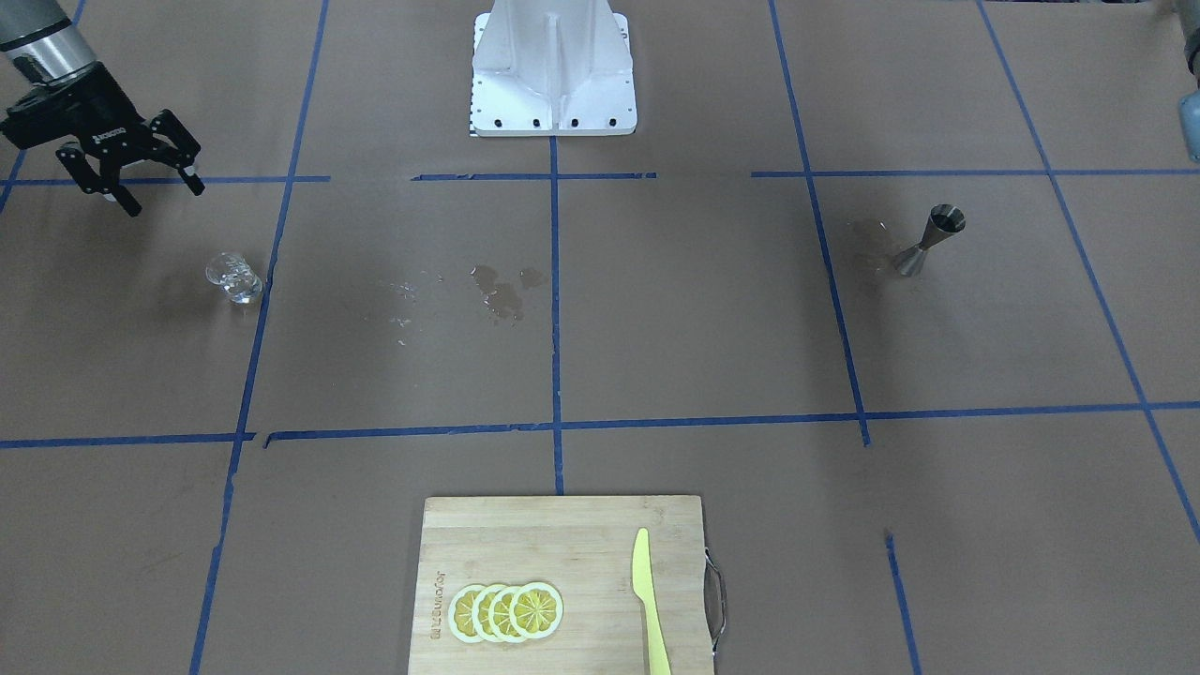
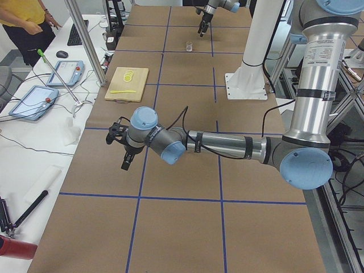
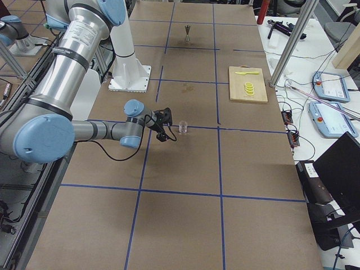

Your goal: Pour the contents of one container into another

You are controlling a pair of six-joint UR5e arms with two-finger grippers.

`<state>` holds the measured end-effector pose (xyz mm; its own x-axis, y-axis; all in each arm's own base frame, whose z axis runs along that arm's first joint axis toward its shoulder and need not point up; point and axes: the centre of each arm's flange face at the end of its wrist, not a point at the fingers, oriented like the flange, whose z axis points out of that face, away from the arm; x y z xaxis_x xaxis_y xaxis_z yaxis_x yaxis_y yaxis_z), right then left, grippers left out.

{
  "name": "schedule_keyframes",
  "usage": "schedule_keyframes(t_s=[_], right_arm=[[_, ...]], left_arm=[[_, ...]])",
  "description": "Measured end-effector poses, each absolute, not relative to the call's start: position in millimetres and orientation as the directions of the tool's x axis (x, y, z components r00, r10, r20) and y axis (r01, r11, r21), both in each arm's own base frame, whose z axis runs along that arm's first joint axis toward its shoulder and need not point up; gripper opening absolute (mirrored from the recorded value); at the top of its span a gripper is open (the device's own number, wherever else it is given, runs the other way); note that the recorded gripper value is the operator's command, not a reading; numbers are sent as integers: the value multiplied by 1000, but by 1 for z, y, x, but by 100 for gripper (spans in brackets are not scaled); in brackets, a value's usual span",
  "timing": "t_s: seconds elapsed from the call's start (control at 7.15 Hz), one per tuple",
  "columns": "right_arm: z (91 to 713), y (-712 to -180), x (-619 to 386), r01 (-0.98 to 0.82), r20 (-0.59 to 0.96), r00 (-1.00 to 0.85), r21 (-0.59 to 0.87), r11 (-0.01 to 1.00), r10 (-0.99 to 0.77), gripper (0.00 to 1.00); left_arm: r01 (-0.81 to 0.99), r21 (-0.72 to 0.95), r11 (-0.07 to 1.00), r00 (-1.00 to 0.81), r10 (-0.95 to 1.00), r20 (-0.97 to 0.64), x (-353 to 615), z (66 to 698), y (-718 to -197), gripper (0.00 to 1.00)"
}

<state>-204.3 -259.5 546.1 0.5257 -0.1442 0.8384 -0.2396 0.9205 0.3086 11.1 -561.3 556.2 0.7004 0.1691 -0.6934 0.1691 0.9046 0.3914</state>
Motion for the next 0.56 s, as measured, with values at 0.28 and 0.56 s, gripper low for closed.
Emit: schedule_keyframes(t_s=[0.28,0.56], right_arm=[[545,-309,-142,-211,833,540,274,938,-122,100],[535,-371,-86,-155,784,601,301,941,-152,100]], left_arm=[[167,389,906,700,169,-693,12,557,-561,100],[164,385,908,701,168,-694,12,559,-561,100]])
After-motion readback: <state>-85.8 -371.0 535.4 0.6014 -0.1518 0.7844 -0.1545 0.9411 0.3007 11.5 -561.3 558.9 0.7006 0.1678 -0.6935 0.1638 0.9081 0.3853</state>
